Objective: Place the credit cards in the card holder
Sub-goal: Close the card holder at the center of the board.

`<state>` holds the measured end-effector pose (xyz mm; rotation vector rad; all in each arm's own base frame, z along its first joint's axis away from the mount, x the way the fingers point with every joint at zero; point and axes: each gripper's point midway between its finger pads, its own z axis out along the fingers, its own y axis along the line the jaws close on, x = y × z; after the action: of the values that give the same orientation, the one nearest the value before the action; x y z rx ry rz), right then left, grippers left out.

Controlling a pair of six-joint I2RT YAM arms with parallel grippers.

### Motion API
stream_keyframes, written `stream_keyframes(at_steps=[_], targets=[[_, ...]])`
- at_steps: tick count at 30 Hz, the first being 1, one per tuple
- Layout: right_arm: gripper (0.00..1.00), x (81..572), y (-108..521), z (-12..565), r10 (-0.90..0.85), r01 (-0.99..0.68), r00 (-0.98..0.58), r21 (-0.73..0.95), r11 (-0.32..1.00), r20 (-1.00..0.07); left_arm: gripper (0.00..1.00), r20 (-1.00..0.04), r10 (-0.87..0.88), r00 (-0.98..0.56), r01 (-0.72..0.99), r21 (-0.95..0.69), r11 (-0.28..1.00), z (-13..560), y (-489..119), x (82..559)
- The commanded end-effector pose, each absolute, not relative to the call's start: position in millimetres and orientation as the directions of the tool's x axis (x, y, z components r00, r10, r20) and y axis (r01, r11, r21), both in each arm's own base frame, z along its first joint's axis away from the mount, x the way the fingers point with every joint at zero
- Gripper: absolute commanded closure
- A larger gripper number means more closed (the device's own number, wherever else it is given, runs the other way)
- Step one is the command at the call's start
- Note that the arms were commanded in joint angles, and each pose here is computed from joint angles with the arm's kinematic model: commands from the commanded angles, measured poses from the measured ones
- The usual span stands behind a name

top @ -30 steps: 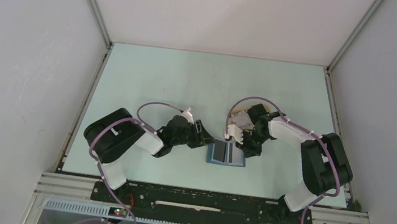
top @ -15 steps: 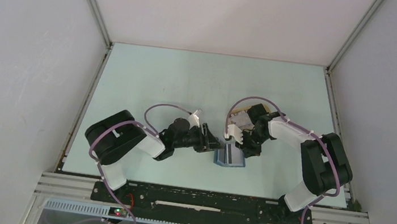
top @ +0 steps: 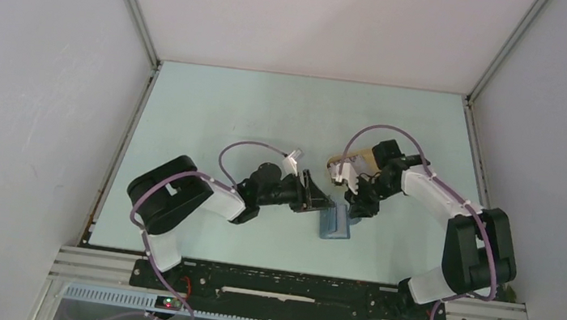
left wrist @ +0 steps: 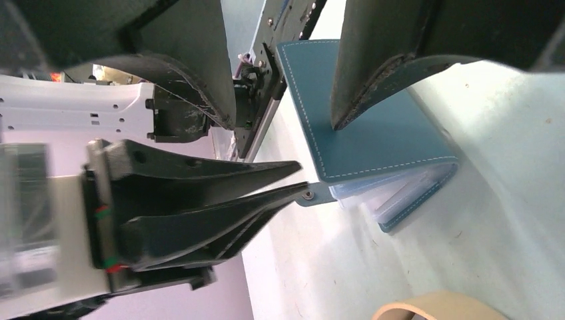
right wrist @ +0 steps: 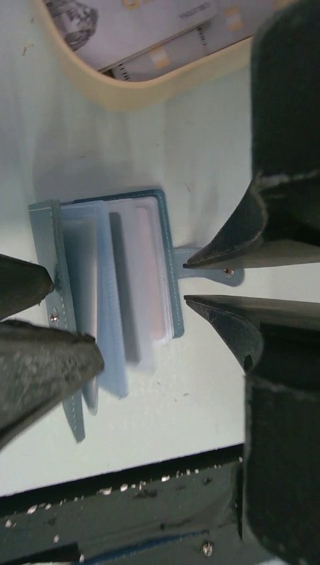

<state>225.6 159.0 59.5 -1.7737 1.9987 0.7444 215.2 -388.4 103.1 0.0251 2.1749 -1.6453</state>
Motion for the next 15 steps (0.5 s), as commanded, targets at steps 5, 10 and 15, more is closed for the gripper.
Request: stream_keyframes(at_steps=[5, 10, 15], targets=[[0.69, 232.5, 147.9, 108.3, -0.722, -0.982, -0.188, 0.122, 0.143, -0.666, 0.41, -0.331, -0.190, -0.924, 0.267, -0.917, 0.297, 101.1, -407.8, 220.4], [0.71, 236.7, 137.5, 136.1, -0.645, -0.976, -0.195, 0.084, 0.200, -0.739, 0.42, -0.332, -0.174, -0.927, 0.270, -0.914, 0.304, 96.2, -416.3, 222.9], [0.70, 232.3, 137.7, 178.4, -0.505, -0.974, -0.133, 0.018, 0.227, -0.853, 0.44, -0.351, -0.159, -0.923, 0.283, -0.897, 0.339, 88.9, -421.0, 225.4]])
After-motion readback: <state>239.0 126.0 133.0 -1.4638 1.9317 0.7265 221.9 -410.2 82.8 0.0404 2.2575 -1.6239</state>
